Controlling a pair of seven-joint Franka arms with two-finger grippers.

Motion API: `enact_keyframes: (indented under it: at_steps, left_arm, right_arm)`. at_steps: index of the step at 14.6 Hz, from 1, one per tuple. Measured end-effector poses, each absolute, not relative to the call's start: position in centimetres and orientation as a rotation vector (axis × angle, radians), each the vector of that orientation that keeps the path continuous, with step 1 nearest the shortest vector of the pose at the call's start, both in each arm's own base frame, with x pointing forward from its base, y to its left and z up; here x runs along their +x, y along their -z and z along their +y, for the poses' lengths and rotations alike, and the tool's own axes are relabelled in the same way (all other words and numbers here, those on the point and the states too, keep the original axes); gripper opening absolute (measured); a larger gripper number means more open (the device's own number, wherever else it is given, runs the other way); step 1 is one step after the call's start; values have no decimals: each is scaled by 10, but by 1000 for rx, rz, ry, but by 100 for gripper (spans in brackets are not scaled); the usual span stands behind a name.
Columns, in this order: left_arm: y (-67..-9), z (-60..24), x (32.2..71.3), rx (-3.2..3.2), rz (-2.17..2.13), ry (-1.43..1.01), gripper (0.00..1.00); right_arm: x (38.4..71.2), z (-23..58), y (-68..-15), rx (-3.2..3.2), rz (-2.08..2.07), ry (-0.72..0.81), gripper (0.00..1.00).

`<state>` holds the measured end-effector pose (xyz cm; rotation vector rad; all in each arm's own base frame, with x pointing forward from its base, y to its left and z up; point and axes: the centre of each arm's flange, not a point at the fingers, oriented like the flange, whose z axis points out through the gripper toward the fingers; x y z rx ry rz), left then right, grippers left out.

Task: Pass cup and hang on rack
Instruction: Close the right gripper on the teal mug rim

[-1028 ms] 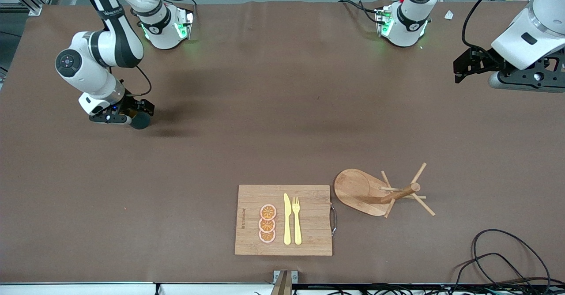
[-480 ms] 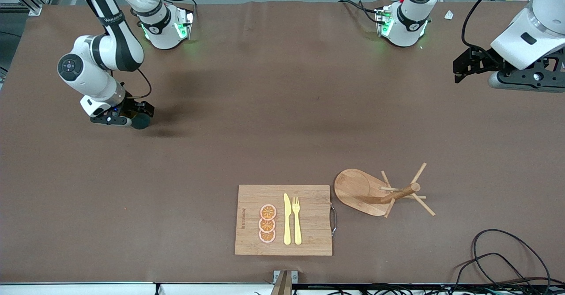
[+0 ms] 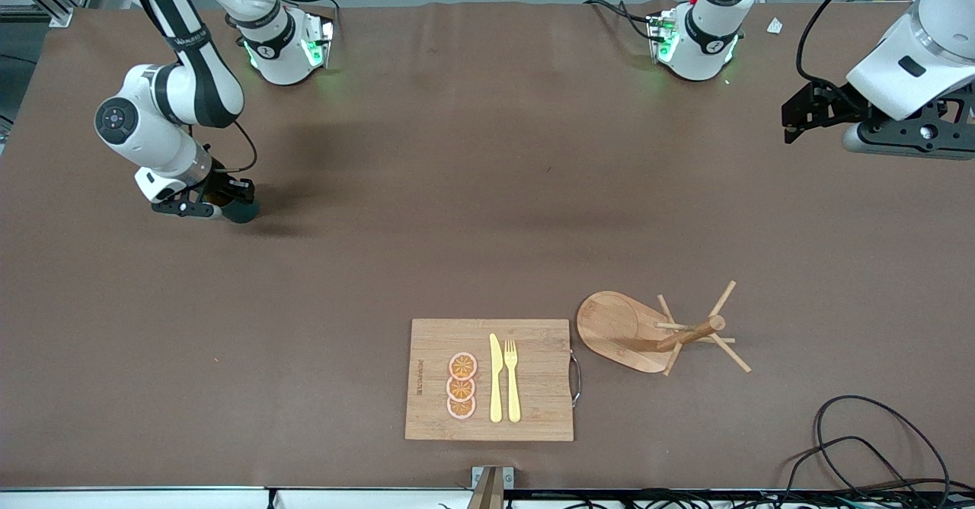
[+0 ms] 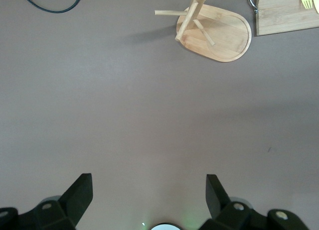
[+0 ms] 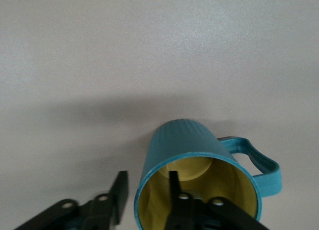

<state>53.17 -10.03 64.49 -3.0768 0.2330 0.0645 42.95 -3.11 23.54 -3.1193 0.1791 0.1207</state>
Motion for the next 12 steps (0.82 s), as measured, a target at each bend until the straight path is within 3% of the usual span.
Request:
enact_keyframes:
  at_steps: [3,8,12]
  left_arm:
    - [-645,-100,532,-3077,233,-65,100]
    - [-641,-101,534,-3077,234,-76,100]
    - [-639,-101,535,-3077,235,-80,100]
  right_arm:
    - [429,-31,-235,-3119,179,-124,5]
    - [431,-24,-238,-3115,169,-206,5]
    - [456,24,-286,-3124,302,-262,5]
